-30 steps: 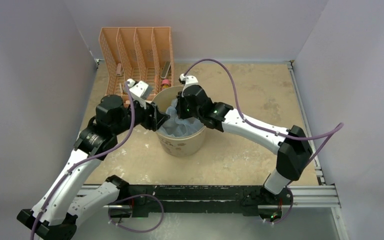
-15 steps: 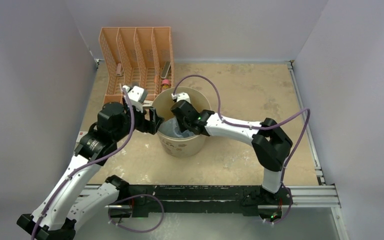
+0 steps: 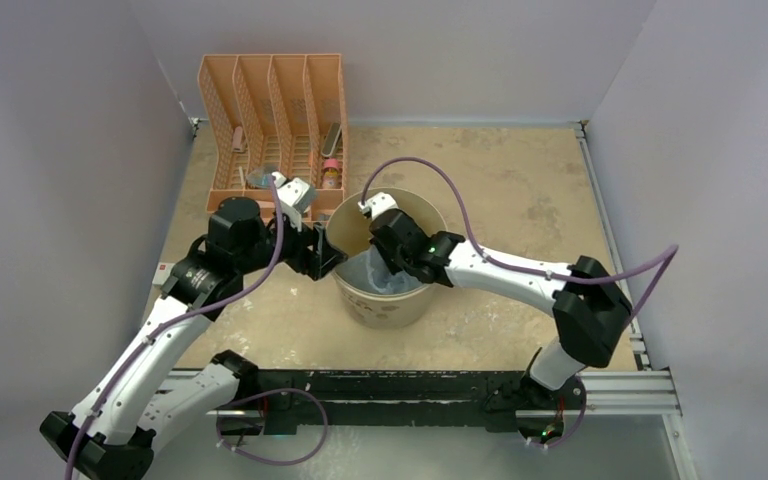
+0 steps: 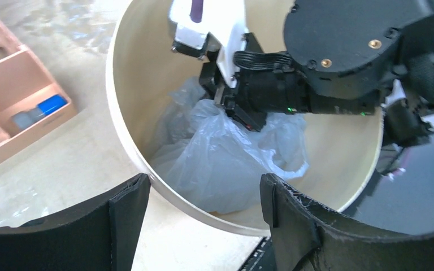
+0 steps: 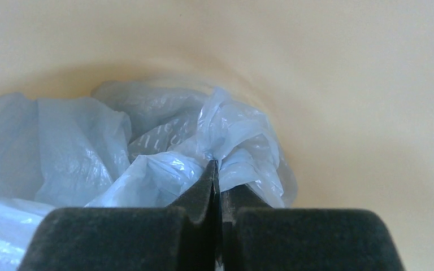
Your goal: Put the trash bags into the trash bin
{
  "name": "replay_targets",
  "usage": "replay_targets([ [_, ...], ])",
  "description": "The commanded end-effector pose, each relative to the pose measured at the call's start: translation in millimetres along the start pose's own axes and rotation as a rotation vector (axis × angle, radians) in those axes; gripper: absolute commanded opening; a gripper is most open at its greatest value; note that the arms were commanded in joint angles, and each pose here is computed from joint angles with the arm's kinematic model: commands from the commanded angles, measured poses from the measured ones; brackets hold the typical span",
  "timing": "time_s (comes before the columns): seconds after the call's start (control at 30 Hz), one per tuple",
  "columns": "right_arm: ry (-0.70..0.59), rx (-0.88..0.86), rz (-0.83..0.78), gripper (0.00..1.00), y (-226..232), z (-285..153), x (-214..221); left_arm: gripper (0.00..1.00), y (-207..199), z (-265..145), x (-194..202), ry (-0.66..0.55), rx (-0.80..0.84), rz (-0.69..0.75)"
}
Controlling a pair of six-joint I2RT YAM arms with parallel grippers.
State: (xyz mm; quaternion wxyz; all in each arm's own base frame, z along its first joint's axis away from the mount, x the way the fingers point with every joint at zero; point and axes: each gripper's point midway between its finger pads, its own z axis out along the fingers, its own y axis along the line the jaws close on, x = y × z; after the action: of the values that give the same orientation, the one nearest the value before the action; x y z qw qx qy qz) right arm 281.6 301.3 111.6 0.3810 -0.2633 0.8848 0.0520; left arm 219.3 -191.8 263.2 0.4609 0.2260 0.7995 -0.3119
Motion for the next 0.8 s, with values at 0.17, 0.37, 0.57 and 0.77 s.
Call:
replay_targets([
  [0.17, -0.183, -0.077, 0.007, 0.00, -5.3, -54.5, -49.4, 0.65, -51.5, -7.2, 13.9, 0.062, 0.302, -0.057],
  [0.37, -0.368, -0.101, 0.167, 0.00, -14.8, -98.4, -97.6, 0.64, -50.3, -12.5, 10.2, -0.027, 0.264, -0.142],
  [0.57, -0.383, -0.086, 0.215, 0.00, -35.4, -97.9, -104.8, 0.64, -61.7, -20.1, 15.3, -0.037, 0.323, -0.185],
  [0.77, -0.443, -0.237, 0.299, 0.00, -14.7, -112.6, -125.0, 0.48, -67.0, -13.3, 21.4, -0.054, 0.388, -0.205],
])
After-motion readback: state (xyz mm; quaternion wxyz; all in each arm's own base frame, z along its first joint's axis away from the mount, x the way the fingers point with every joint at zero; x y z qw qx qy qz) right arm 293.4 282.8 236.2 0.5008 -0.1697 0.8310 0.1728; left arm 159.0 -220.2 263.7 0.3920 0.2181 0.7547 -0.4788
